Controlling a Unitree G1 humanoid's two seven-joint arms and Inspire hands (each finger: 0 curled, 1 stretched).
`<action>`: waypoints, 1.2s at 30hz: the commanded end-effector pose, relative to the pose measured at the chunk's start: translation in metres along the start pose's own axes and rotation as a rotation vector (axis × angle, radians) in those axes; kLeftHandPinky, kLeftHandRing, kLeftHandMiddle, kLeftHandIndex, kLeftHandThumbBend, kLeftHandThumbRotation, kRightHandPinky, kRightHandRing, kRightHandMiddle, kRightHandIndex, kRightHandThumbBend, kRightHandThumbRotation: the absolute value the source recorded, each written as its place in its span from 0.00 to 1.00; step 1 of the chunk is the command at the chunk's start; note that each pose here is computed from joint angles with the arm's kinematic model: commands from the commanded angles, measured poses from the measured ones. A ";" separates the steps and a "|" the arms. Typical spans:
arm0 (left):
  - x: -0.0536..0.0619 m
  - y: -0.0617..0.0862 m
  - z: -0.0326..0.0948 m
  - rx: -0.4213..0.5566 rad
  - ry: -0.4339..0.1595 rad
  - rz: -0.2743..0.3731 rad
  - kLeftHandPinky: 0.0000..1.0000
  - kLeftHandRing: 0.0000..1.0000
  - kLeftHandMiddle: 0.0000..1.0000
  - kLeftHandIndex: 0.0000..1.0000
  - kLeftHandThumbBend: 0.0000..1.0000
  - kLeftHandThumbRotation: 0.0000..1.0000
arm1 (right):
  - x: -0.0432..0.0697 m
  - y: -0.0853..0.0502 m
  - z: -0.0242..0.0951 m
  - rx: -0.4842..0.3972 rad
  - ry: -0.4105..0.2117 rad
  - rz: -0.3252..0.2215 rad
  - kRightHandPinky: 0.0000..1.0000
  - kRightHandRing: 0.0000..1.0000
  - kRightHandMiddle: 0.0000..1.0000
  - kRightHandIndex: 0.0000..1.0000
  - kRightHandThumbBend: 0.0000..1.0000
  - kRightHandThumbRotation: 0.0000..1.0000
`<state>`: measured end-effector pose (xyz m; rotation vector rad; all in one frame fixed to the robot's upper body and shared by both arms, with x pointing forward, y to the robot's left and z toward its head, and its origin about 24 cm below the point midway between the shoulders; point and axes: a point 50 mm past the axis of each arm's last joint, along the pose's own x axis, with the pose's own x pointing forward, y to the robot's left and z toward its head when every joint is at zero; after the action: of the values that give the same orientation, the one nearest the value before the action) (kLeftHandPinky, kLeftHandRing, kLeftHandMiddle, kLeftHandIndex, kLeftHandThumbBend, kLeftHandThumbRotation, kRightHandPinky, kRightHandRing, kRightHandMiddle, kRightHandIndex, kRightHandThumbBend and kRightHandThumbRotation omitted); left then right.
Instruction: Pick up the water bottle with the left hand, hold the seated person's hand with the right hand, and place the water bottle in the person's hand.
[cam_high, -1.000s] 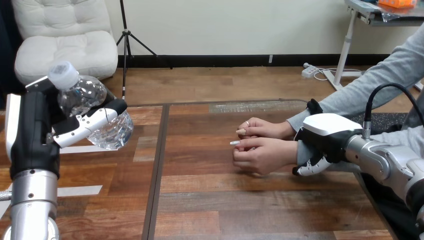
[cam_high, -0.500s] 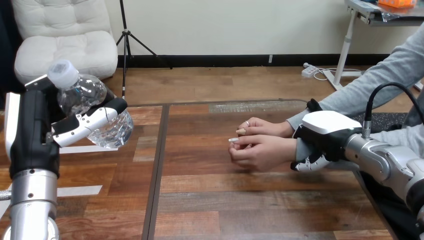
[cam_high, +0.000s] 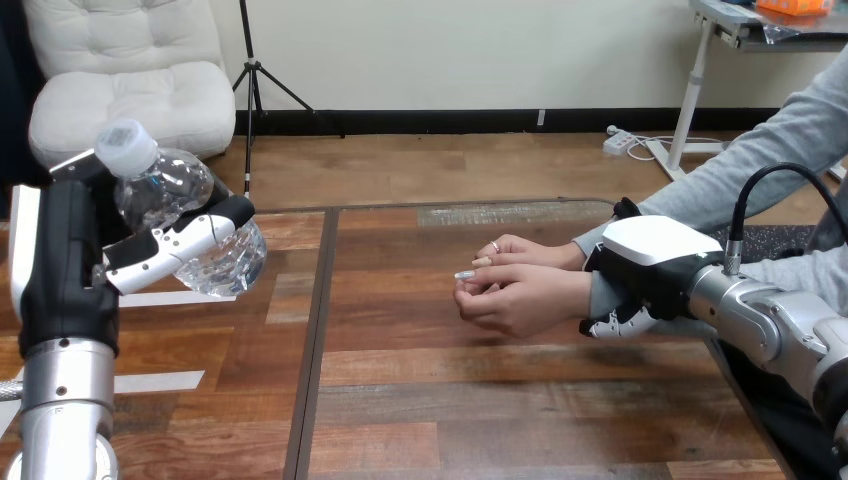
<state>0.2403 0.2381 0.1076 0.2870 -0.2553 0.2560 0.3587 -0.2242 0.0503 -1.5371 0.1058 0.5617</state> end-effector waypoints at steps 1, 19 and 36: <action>0.009 0.001 0.022 -0.005 -0.114 0.018 0.27 0.33 0.39 0.40 0.72 0.00 | 0.001 -0.035 0.003 -0.021 -0.031 -0.132 0.20 0.27 0.35 0.41 0.44 0.26; 0.008 0.001 0.023 -0.012 -0.118 0.015 0.27 0.33 0.39 0.40 0.72 0.00 | 0.001 -0.036 0.003 -0.007 -0.035 -0.141 0.17 0.23 0.32 0.37 0.44 0.22; 0.007 0.001 0.023 -0.009 -0.110 0.019 0.27 0.33 0.39 0.40 0.71 0.00 | 0.001 -0.036 0.003 0.006 -0.038 -0.135 0.22 0.28 0.36 0.39 0.44 0.21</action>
<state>0.2403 0.2381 0.1076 0.2895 -0.2550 0.2563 0.3585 -0.2228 0.0511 -1.5313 0.0838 0.5627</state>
